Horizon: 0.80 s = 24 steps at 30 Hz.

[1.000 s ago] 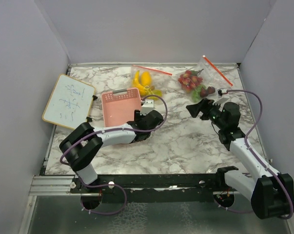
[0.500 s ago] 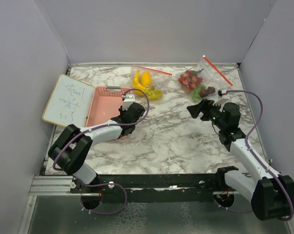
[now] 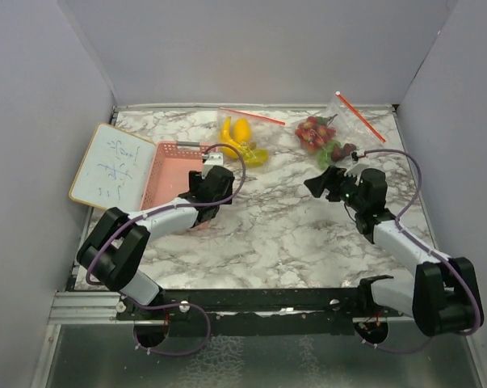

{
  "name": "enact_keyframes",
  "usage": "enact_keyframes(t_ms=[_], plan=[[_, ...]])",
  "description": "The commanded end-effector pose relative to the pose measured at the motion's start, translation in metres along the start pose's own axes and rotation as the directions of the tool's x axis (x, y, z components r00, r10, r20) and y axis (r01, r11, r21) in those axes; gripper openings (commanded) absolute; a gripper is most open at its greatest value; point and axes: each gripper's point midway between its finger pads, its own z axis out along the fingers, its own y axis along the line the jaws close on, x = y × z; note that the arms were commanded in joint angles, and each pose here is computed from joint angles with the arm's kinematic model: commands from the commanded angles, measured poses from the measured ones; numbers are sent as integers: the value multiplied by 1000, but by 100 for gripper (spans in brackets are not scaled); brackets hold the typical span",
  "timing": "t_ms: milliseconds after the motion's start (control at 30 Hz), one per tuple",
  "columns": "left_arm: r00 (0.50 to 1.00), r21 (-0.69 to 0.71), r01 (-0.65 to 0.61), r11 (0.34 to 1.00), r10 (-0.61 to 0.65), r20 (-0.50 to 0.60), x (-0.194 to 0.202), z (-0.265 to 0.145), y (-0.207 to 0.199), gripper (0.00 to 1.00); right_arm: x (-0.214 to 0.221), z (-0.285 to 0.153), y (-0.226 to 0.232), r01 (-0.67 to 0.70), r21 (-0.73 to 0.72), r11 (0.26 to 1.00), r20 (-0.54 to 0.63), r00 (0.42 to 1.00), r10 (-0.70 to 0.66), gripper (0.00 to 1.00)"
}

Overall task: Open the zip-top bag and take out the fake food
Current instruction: Move the bin to the center of the board, then move the zipper food storage bag to the center of the board.

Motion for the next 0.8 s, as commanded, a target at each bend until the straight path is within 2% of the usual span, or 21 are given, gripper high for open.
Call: enact_keyframes(t_ms=[0, 67, 100, 333, 433, 533, 700, 767], plan=[[999, 50, 32, 998, -33, 26, -13, -6, -8, 86, 7, 20, 3, 1, -58, 998, 1, 1000, 0, 78], [998, 41, 53, 998, -55, 38, -17, -11, -4, 98, 10, 36, 0, 7, -55, 998, -18, 1000, -8, 77], [997, 35, 63, 997, -65, 47, -20, -13, -2, 99, 10, 46, 1, 14, -56, 998, -27, 1000, -15, 77], [987, 34, 109, 993, -112, 113, -41, -31, 6, 99, -2, 141, 43, 166, -91, 982, -76, 982, -173, 86], [987, 44, 108, 993, -112, 117, -45, -37, 7, 99, 3, 184, 52, 177, -101, 979, -112, 976, -188, 89], [987, 46, 106, 993, -110, 113, -44, -42, 10, 99, -3, 225, 44, 161, -49, 986, -123, 978, -166, 91], [986, 55, 109, 993, -115, 117, -41, -48, 14, 99, 8, 279, 32, 185, -26, 982, -169, 968, -187, 88], [987, 61, 104, 993, -110, 115, -41, -49, 13, 99, 18, 292, 31, 194, -37, 980, -200, 960, -197, 83]])
